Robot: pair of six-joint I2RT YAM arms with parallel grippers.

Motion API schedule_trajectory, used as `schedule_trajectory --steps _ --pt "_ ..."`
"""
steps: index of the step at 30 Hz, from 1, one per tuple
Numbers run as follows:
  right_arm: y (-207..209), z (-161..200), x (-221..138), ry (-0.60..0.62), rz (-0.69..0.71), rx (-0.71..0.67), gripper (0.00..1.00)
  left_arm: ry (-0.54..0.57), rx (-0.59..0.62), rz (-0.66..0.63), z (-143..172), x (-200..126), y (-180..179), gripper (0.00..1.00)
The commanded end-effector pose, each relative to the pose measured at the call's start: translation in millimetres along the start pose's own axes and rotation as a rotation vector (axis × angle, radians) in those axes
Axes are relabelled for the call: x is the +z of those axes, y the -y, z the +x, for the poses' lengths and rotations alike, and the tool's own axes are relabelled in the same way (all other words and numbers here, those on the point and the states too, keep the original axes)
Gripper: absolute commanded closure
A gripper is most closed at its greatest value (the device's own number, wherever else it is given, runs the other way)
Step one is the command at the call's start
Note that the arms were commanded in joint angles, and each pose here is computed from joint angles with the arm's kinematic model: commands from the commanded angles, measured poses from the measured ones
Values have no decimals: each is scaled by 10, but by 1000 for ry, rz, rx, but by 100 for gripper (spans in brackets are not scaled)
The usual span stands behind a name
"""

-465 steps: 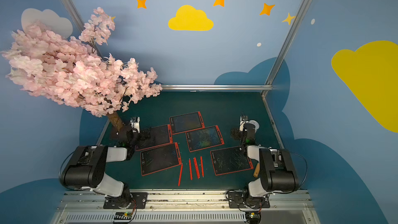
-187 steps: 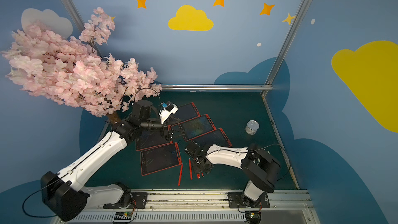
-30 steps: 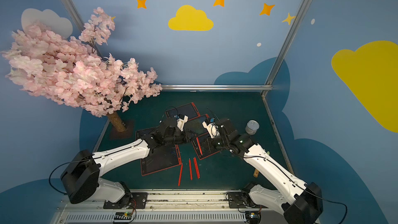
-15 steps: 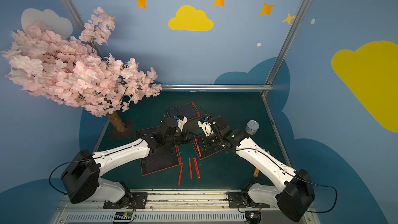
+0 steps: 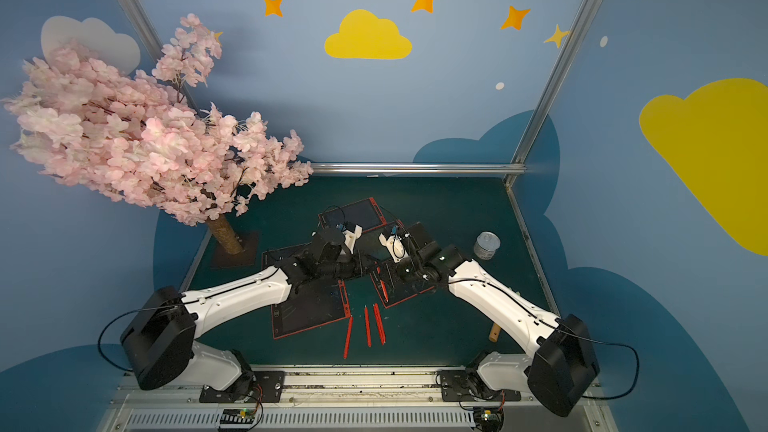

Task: Place the stylus back onto the writing tablet
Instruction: Pick up the stylus from the center of the board.

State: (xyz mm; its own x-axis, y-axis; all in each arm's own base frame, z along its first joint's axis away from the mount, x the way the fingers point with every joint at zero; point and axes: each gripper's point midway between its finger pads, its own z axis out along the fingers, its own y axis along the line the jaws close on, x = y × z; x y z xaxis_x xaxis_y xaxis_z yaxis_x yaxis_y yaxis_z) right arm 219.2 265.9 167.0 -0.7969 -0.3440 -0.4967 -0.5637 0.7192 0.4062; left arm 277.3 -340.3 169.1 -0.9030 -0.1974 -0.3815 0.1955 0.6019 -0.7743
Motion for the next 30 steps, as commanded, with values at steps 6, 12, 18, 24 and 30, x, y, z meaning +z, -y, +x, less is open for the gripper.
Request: schedule_trajectory --steps 6,12,18,24,30 --pt "-46 -101 36 9 -9 5 75 7 31 32 -57 11 131 97" --pt "-39 -107 74 -2 -7 8 78 9 22 30 -60 23 107 97" --pt "-13 -85 128 -49 7 17 85 -14 18 52 -37 41 138 97" --pt "13 -94 135 -73 19 9 94 -18 6 48 -75 10 113 97" --pt "22 -77 166 -70 4 11 94 -12 -2 56 -144 -71 92 97"
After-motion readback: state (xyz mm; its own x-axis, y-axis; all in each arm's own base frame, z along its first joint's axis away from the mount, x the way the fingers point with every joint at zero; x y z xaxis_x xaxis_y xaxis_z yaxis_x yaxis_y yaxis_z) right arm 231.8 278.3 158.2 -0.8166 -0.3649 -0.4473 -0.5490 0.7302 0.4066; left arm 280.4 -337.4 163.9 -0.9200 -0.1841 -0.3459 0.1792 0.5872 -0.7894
